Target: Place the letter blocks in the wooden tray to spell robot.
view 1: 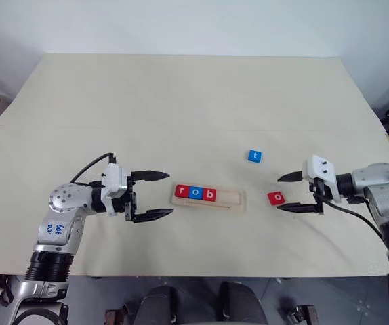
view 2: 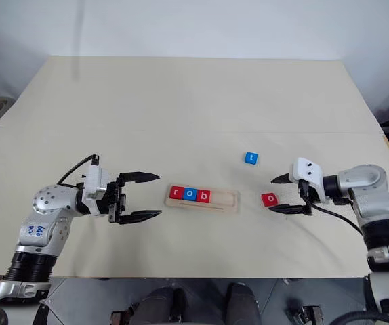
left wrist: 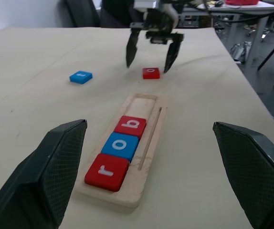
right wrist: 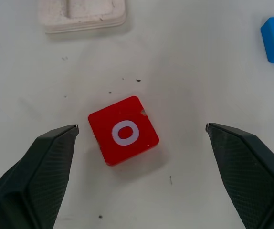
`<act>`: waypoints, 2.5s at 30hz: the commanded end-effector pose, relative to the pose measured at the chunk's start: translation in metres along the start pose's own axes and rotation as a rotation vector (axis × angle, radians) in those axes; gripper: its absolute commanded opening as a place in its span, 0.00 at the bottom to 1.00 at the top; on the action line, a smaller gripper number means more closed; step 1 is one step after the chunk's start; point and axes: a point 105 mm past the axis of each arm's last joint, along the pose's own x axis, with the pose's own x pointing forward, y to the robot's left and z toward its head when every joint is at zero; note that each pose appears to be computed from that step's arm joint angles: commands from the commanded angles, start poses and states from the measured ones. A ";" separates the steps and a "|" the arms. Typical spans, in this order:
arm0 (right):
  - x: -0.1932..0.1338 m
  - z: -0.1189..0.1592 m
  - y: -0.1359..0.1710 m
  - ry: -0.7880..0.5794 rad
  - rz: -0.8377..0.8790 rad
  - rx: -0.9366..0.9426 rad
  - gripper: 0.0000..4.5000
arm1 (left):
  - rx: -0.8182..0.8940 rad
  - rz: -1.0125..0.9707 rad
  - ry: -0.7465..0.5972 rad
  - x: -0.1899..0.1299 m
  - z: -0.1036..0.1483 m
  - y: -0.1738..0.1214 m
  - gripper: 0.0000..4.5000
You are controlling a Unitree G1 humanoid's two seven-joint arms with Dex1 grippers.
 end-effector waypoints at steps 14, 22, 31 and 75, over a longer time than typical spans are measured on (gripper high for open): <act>0.014 0.054 0.012 -0.164 0.080 -0.029 0.32 | 0.019 0.052 -0.004 -0.006 0.004 0.000 1.00; 0.047 0.107 0.038 -0.260 0.122 0.005 0.32 | 0.005 0.063 0.001 -0.008 -0.002 -0.002 1.00; 0.077 0.097 0.037 -0.152 0.072 -0.027 0.32 | 0.008 0.059 -0.009 -0.004 0.001 -0.004 1.00; -0.052 -0.002 0.057 -0.311 -0.609 0.137 0.99 | -0.001 0.127 -0.016 -0.008 -0.003 0.009 1.00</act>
